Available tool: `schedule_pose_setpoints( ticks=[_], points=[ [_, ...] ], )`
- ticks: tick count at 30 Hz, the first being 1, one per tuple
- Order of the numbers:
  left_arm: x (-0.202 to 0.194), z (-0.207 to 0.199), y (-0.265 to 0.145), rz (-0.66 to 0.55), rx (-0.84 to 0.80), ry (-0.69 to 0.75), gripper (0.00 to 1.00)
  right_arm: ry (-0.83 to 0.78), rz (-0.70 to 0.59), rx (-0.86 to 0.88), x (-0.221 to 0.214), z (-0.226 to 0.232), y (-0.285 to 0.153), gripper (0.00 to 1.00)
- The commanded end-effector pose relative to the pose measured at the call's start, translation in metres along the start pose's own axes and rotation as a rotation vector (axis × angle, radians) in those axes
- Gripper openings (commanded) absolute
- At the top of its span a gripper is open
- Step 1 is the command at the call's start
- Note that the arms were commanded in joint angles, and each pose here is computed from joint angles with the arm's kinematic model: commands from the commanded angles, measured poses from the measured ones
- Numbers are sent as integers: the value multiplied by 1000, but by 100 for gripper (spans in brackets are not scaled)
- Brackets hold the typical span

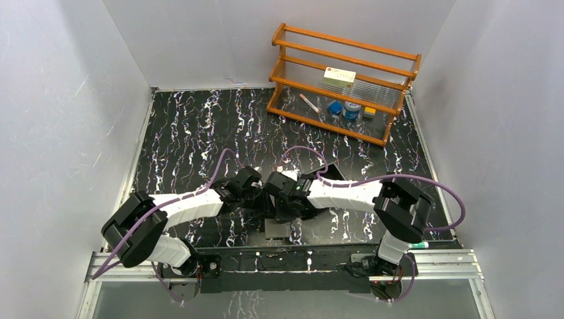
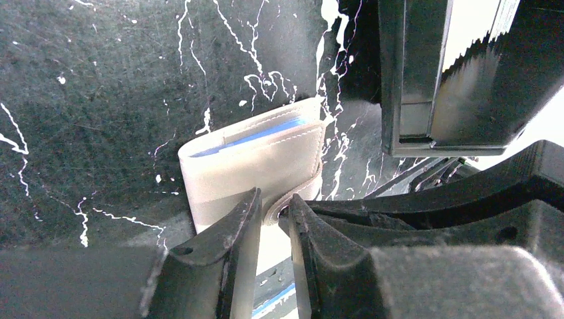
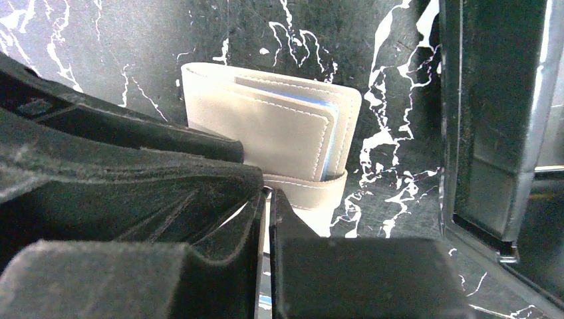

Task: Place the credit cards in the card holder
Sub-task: Close the card holder at the center of the board, then reset both arms

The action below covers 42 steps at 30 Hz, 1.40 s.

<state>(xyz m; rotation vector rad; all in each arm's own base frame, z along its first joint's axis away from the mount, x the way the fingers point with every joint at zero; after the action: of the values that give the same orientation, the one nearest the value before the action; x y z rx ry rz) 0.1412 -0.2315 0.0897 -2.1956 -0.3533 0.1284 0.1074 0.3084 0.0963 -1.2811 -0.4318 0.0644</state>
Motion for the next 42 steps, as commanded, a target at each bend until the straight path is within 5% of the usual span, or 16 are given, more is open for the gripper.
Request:
schedule_pose_setpoints(
  ticks=[1,10,18,25,27,28,29,30,31,42],
  points=[
    [-14,31,-3,39,123,-14,22,-19,120,-224,-28,-35,39,12],
    [2,13,-20,-29,109,11,23,-61,-15,-159,4,-15,8,15],
    [40,-27,-83,-254,55,50,34,-45,-317,-72,41,-10,-89,26],
    [56,-73,-179,-478,9,211,56,-72,-571,21,47,-29,-174,58],
    [55,-82,-205,-514,-4,256,66,-65,-619,25,43,-39,-195,77],
    [53,-84,-216,-528,-20,277,72,-60,-639,21,41,-45,-204,96],
    [52,-87,-225,-536,-34,293,80,-52,-658,15,38,-51,-212,98],
    [48,-89,-234,-540,-54,310,94,-41,-679,7,35,-58,-220,98],
    [46,-90,-241,-544,-75,317,98,-30,-701,3,32,-64,-228,98],
    [19,-69,-262,-570,-215,299,99,79,-870,77,9,-102,-275,98]
  ],
)
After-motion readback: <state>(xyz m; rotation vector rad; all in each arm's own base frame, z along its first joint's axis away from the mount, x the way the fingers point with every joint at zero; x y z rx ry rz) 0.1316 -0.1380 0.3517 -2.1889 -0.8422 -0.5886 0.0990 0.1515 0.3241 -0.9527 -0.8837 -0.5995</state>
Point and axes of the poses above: each gripper's point midway between its finger pads, its own y axis out along the fingers, its own z axis along the line the jaws close on, x = y × z, the point moved 7 cm from there along -y, back along the fingers, and after that the axes turned 11 degrees about -y, right-handed, at the moved point
